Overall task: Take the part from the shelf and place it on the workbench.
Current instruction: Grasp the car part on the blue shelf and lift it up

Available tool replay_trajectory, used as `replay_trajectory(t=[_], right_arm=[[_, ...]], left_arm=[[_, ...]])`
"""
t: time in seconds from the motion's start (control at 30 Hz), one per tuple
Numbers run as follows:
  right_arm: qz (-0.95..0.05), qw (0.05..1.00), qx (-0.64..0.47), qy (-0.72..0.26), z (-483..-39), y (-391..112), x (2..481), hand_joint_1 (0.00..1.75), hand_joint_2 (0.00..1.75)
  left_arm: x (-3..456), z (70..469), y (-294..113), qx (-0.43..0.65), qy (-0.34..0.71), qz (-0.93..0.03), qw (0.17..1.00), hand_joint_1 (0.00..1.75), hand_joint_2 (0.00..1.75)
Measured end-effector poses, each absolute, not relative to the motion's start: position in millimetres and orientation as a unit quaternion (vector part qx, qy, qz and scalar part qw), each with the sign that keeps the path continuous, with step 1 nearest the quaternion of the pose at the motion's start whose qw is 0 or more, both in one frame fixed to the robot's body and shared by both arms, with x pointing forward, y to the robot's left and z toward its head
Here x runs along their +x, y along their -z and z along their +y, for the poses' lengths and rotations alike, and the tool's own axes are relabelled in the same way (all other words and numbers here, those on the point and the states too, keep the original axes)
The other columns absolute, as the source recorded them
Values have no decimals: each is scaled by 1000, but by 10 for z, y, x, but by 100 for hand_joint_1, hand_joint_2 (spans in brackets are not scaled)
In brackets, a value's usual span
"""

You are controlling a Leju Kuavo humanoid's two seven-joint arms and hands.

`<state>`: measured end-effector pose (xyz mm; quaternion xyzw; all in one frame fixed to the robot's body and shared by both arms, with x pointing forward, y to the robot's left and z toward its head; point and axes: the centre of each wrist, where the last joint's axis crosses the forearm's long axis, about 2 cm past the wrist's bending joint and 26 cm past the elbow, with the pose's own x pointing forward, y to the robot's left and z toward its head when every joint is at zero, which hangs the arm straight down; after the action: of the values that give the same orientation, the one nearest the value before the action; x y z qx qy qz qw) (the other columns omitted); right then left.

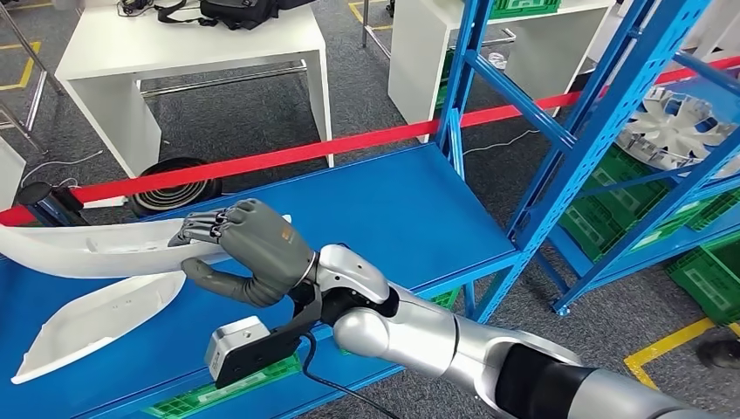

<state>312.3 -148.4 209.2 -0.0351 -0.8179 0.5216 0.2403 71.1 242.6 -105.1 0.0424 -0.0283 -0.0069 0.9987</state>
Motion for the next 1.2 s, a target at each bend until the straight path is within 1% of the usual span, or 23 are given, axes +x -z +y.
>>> replay_trajectory(t=[0.37,0.67,0.93,1.2], right_arm=[[-821,232,-33,-521,-1332,-2190,3093,175,175],[-819,238,-47,-521,-1305,-2191,3080,175,175],[-802,269,-75,-528,-1296,-2101,2981,175,175],[-806,266,-81,-522,-1251,-2214,2845,175,175]], left_arm=[[739,2443,1048,43,4,-28,999,0,175],[767,2445,1043,41,21,-28,999,0,175],[789,2492,1044,40,57,-31,997,0,175],[736,2508,1055,35,41,-33,998,0,175]])
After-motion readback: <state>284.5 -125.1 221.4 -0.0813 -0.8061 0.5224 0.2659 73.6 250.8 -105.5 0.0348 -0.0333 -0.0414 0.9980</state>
